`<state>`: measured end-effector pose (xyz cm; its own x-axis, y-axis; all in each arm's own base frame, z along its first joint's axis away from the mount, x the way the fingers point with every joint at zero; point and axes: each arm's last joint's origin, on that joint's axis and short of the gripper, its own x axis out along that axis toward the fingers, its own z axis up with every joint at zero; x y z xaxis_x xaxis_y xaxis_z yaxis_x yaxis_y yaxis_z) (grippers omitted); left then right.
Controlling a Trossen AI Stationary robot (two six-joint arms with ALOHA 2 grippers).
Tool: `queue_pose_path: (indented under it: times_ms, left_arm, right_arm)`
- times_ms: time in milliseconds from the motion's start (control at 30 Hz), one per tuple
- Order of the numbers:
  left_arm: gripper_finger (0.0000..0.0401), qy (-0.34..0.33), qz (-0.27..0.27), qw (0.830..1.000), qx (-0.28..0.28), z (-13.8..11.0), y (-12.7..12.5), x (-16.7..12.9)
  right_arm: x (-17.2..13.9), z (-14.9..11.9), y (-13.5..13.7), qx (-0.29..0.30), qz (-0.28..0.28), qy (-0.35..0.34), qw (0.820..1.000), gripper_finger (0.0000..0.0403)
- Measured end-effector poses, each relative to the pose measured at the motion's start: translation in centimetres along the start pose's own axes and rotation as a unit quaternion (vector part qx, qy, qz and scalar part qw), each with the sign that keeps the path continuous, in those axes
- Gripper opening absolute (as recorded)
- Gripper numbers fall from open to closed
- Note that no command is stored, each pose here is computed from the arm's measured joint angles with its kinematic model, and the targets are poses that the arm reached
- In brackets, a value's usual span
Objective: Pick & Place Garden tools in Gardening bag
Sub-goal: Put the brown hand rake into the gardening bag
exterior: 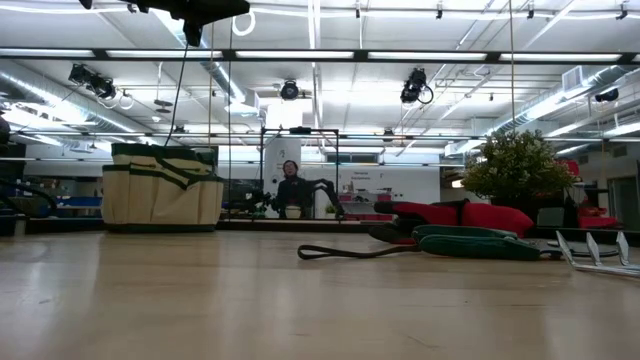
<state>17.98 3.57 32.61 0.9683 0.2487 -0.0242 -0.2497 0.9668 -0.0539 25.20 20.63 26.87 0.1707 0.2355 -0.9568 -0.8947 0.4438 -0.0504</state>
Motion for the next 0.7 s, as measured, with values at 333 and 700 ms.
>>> queue_pose_path:
  times_ms: [333,700]
  left_arm:
    - [0.0004,0.001,-0.013,1.000,0.000,0.0,-0.1,0.0]
    - [0.0004,0.002,-0.020,1.000,-0.001,0.0,-0.1,0.0]
  right_arm:
    - [1.6,0.1,-0.3,-0.062,-0.015,0.040,0.997,0.0019]
    - [2.5,0.4,-0.5,-0.056,-0.025,0.045,0.997,0.0079]
